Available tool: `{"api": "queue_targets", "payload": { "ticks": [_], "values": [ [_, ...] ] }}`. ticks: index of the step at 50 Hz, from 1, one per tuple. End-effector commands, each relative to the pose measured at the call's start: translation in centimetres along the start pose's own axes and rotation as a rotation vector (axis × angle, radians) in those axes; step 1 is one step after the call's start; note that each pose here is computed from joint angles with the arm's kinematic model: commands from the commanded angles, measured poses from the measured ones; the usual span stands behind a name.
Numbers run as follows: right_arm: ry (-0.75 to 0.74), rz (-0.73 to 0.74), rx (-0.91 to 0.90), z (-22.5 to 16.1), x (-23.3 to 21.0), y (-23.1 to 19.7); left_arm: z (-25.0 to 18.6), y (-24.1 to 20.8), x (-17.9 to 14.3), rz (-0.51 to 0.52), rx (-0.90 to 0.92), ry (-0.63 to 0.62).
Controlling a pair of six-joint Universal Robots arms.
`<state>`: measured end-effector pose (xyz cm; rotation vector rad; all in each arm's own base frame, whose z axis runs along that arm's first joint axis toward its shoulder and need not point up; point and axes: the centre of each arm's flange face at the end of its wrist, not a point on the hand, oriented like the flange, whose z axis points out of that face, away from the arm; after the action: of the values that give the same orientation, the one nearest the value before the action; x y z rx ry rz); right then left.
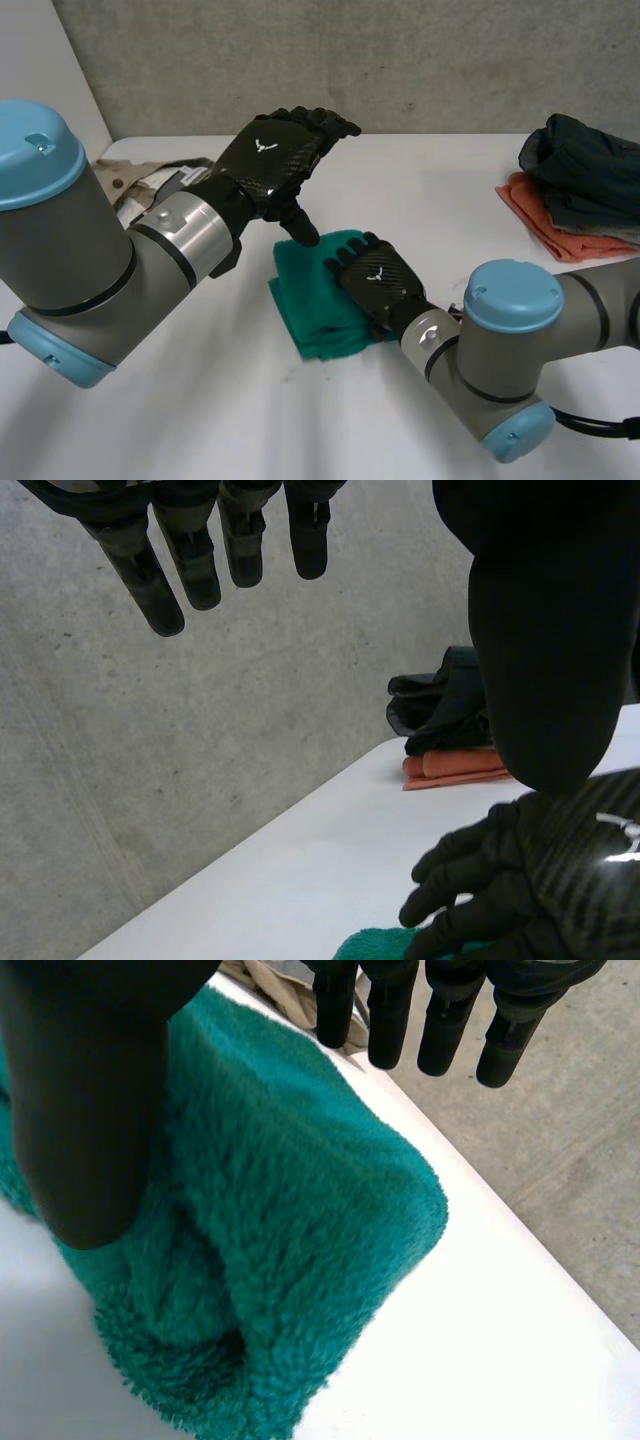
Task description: Fold the laundry.
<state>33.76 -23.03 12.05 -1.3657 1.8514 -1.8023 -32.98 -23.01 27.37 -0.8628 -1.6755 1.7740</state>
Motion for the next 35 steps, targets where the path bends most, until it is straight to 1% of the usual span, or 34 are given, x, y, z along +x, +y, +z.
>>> {"api": "queue_targets", "payload": {
  "ticks": [1, 14, 35],
  "values": [
    [-0.017, 0.010, -0.038, -1.1, 0.2, -0.4, 0.0, 0.0, 0.0, 0.000, -0.001, 0.000],
    [-0.041, 0.008, -0.065, 0.3, -0.4, 1.3, 0.0, 0.1, 0.0, -0.003, -0.006, 0.000],
    [-0.025, -0.021, -0.015, 2.8, 0.0, 1.0, 0.0, 0.1, 0.0, -0.004, -0.004, 0.000]
  ]
}}
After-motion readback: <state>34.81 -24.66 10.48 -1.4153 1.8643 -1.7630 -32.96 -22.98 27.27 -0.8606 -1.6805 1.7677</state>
